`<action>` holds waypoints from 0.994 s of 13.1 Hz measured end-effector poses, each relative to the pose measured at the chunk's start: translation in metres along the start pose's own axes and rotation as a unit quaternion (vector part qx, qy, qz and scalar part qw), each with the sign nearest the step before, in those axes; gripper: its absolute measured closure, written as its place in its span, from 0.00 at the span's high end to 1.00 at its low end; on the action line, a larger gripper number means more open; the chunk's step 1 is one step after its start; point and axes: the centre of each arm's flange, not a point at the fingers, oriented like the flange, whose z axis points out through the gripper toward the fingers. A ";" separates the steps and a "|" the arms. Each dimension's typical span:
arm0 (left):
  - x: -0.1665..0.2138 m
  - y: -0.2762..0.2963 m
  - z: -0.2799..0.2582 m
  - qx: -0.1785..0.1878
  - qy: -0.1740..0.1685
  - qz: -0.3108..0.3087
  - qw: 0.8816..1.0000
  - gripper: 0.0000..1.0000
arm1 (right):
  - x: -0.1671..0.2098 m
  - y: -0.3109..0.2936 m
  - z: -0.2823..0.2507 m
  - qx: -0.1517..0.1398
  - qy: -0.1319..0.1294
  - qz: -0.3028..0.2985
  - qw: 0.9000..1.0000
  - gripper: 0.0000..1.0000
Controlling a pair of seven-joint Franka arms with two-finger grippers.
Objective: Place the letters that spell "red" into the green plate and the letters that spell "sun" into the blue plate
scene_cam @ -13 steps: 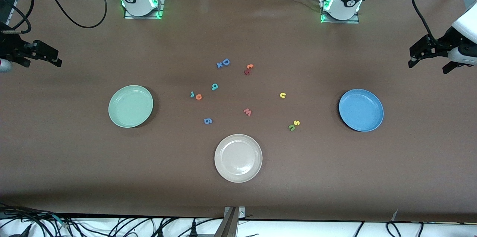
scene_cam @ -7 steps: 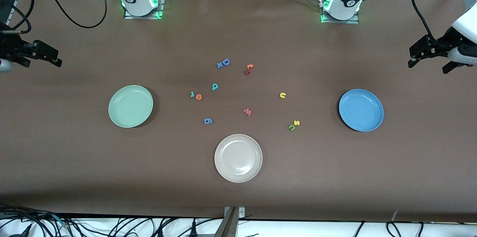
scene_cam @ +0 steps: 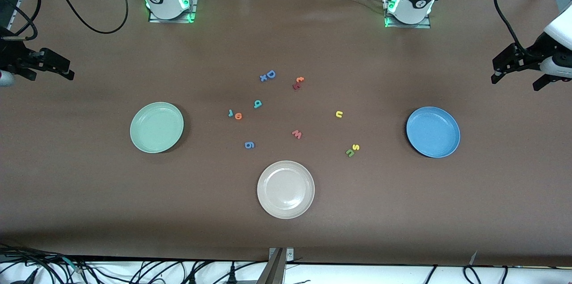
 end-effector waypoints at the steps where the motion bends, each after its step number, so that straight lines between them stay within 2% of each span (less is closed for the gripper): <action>1: 0.001 0.000 0.000 0.001 0.003 0.000 1.000 1.00 | 0.000 0.000 0.000 0.000 0.000 0.000 1.000 1.00; 8: 0.003 -0.005 -0.005 0.004 0.017 -0.004 1.000 1.00 | 0.000 0.000 0.000 0.000 0.000 0.000 1.000 1.00; 13: 0.001 -0.001 0.005 0.000 -0.003 -0.001 1.000 1.00 | 0.000 0.000 0.000 0.000 0.000 0.000 1.000 1.00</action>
